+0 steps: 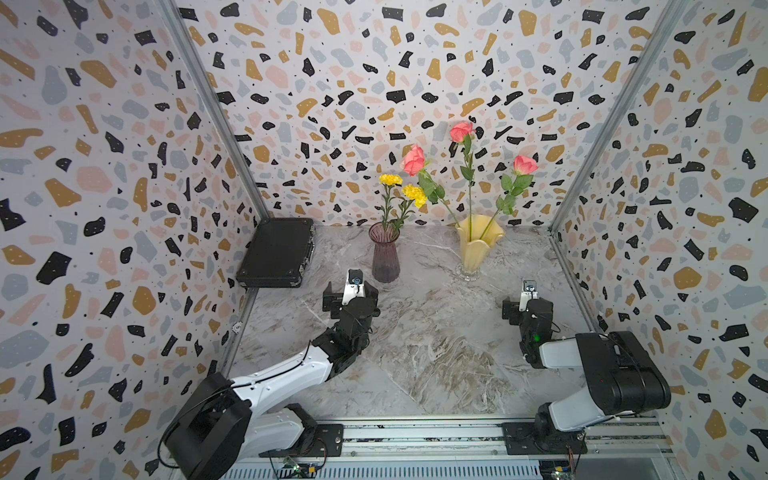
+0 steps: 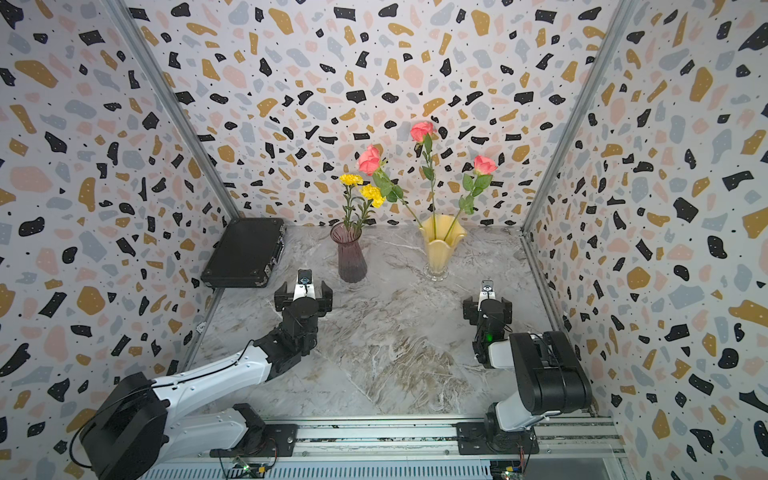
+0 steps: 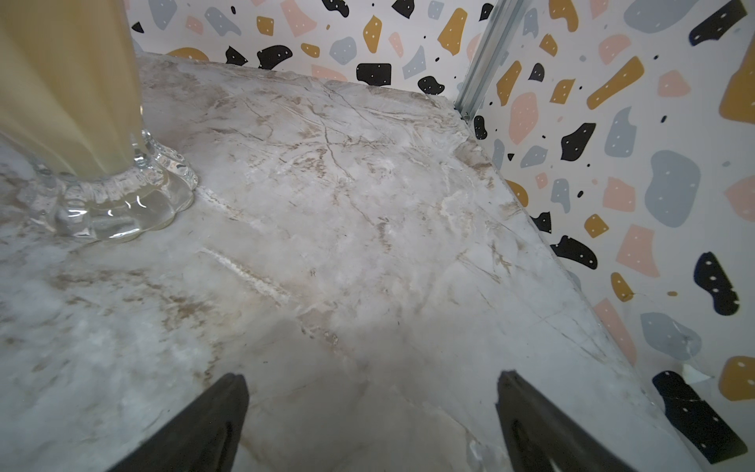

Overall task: Arrange the flowers in different vases according to their colors
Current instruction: Reset both arms

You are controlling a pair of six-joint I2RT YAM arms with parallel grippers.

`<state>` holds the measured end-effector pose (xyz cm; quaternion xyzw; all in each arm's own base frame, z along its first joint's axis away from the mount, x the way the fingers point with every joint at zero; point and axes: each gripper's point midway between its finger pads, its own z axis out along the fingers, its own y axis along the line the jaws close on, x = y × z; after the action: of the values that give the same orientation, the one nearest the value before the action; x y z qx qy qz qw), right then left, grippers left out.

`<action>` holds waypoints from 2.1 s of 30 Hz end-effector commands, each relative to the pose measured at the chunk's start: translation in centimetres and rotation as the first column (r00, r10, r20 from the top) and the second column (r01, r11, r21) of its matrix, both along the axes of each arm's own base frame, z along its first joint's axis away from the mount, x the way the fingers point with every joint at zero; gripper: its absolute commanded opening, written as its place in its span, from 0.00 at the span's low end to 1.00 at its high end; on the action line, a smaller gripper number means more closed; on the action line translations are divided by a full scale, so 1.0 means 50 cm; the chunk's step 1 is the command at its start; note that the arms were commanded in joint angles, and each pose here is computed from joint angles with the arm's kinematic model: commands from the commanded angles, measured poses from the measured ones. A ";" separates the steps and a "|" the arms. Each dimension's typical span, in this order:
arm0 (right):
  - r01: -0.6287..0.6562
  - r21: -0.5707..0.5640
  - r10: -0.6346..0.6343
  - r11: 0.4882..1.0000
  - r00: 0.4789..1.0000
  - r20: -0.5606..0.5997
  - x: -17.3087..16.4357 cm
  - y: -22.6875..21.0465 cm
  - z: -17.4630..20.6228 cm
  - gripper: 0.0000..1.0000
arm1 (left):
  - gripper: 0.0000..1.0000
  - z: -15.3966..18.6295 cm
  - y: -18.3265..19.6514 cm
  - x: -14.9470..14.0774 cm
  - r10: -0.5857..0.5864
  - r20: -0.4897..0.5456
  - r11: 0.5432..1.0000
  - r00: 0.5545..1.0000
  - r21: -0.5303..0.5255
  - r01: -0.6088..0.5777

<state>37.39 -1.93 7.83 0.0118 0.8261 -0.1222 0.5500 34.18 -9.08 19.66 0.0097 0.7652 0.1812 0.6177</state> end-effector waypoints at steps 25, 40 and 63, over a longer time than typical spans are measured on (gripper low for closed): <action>-0.001 0.011 0.001 1.000 0.999 0.032 0.011 0.003 0.020 1.00 | 0.99 -0.192 0.176 0.048 -0.053 -0.106 0.986 0.993 -0.165 0.035; -0.001 0.012 0.001 1.000 0.999 0.033 0.012 0.003 0.020 1.00 | 0.99 -0.195 0.171 0.055 -0.062 -0.132 0.986 0.989 -0.159 0.041; -0.046 0.011 0.045 0.999 0.999 0.028 0.012 0.018 0.018 1.00 | 0.99 -0.199 0.170 0.059 -0.086 -0.140 0.981 0.986 -0.182 0.059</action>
<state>37.50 -1.30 7.77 -0.0005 0.8272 -0.1081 0.5514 36.30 -0.51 8.65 0.0023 0.8291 0.1016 0.5499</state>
